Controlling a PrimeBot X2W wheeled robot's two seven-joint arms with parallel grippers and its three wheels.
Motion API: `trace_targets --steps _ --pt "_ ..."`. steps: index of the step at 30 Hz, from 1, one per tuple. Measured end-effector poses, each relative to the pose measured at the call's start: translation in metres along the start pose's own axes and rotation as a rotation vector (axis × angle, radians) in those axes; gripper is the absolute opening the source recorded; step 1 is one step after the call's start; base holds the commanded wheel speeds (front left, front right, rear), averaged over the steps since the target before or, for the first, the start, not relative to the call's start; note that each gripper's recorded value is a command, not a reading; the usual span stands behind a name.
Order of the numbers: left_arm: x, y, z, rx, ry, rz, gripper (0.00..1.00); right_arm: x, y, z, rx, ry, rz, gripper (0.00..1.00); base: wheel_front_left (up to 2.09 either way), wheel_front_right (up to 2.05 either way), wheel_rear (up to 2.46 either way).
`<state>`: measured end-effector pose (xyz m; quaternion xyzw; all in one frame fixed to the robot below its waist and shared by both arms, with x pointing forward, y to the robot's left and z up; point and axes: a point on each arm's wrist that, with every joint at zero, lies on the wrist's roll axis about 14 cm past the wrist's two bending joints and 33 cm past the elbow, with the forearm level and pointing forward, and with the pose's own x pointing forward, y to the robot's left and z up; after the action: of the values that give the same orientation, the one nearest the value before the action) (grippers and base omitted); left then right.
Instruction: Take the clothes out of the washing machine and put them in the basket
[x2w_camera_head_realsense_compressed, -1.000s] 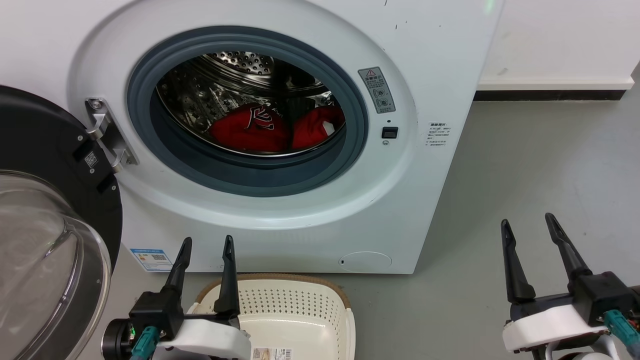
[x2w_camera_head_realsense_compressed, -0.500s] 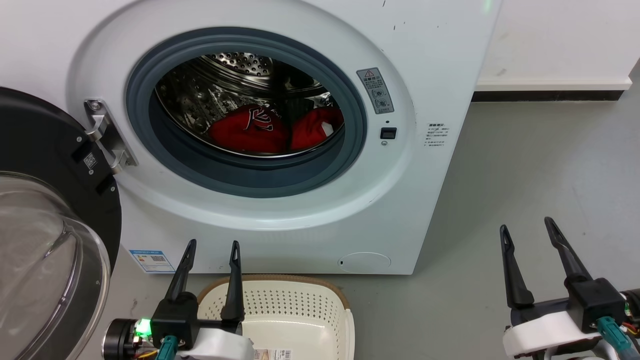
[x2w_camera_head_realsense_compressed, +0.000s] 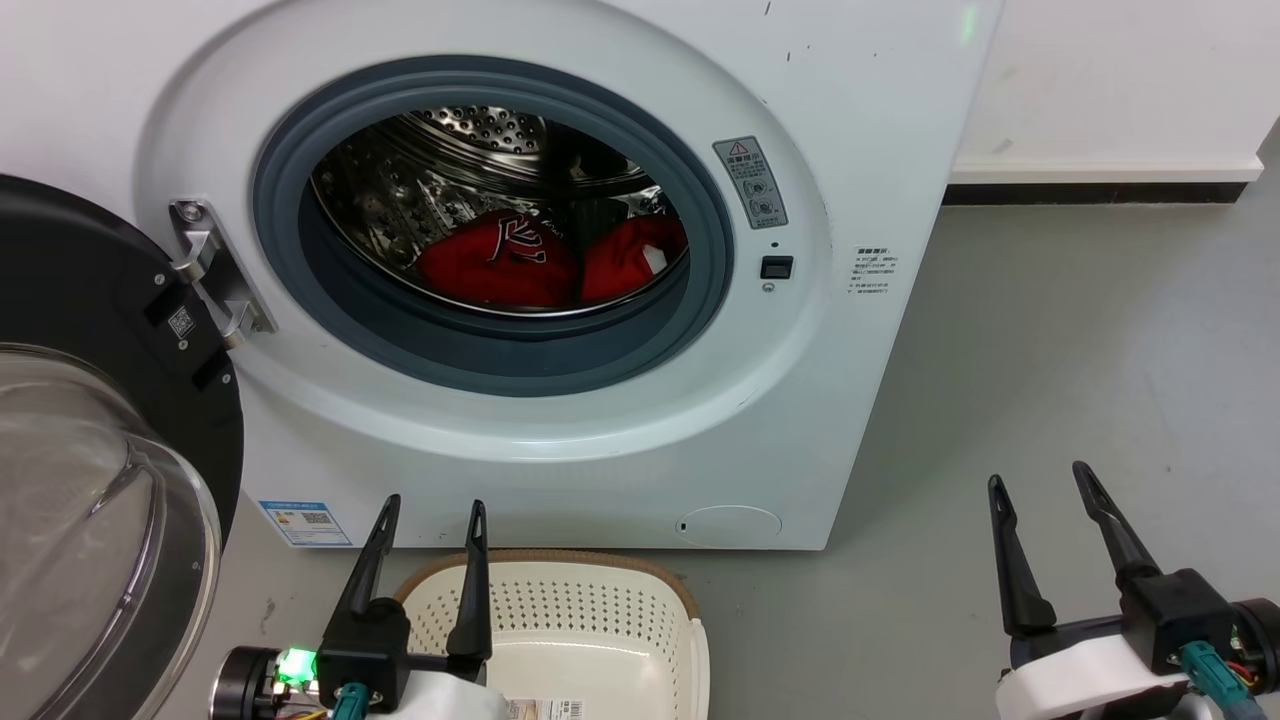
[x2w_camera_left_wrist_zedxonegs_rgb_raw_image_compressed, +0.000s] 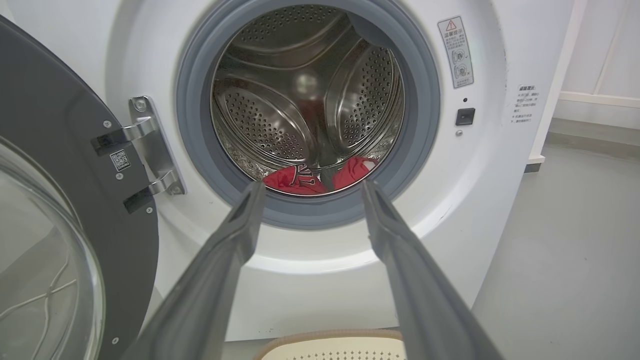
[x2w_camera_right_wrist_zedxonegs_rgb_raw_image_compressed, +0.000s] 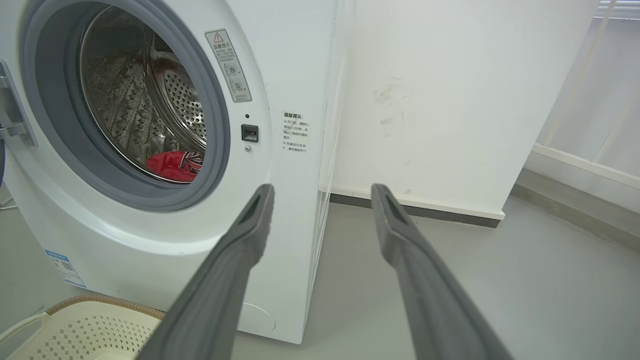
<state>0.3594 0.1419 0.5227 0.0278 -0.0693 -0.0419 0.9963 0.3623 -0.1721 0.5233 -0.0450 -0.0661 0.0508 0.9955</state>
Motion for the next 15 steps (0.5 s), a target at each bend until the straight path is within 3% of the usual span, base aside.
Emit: trace_targets --steps 15 --pt "0.0024 -0.0034 -0.0021 0.006 0.005 -0.019 1.00 -0.0014 -0.0039 -0.0035 -0.002 0.011 -0.012 1.00 0.00 0.00 0.00"
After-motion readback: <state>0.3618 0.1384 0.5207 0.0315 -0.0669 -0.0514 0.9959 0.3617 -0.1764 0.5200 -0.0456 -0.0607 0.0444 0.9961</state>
